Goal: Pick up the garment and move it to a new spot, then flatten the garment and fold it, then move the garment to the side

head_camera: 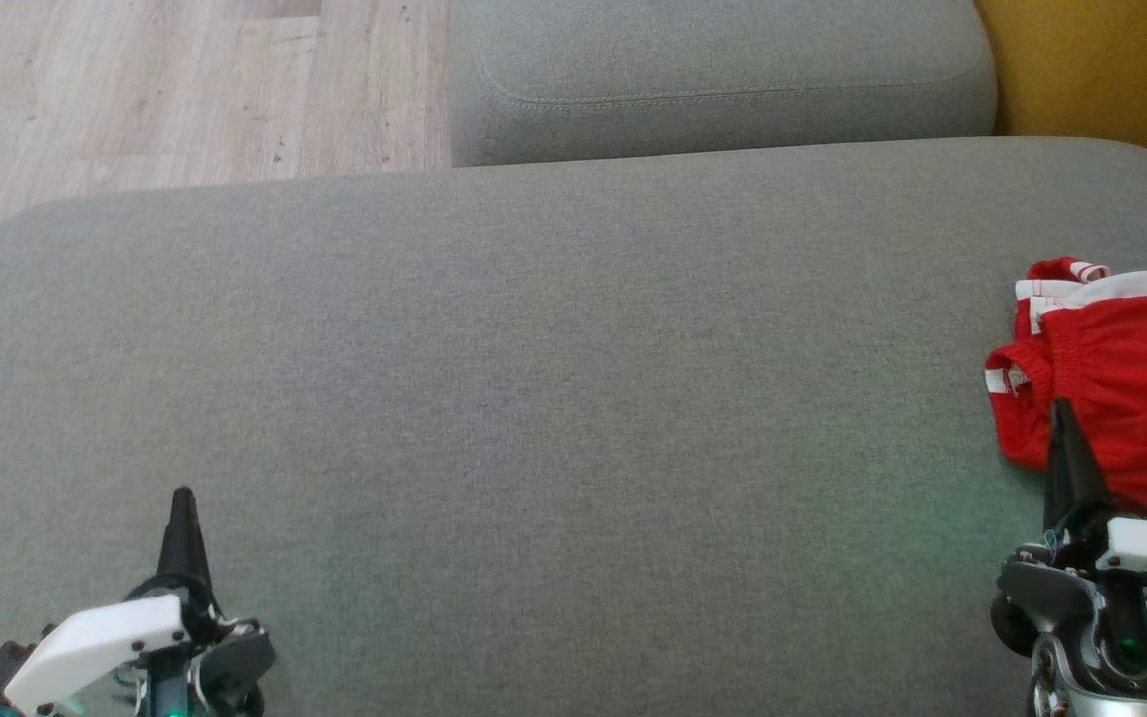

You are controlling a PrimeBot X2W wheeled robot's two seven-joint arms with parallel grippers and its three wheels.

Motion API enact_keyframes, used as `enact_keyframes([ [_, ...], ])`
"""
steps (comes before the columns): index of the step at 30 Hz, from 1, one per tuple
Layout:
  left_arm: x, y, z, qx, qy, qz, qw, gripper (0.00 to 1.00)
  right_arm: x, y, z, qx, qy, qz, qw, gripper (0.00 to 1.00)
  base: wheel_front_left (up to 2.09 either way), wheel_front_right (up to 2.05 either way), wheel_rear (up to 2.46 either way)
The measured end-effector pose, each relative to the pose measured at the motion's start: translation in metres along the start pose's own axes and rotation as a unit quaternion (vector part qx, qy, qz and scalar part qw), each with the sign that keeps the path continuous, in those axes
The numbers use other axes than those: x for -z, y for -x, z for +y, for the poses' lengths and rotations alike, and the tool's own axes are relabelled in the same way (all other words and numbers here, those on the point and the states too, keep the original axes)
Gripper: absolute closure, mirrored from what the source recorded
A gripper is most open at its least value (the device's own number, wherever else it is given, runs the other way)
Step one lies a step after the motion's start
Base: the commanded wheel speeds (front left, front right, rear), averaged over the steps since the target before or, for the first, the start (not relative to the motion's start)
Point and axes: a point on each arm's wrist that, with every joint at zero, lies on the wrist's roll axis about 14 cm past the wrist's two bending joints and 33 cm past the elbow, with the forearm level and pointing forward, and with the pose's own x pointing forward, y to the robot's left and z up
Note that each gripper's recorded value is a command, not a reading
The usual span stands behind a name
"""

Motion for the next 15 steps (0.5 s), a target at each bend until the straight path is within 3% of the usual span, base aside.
enact_keyframes([
  [15, 0.0000, 0.0000, 0.0000, 0.000, 0.000, 0.000, 1.000, 1.00, 0.0000, 0.0000, 0.0000, 0.000, 0.000, 0.000, 1.000, 1.00, 0.00, 0.00, 0.00],
])
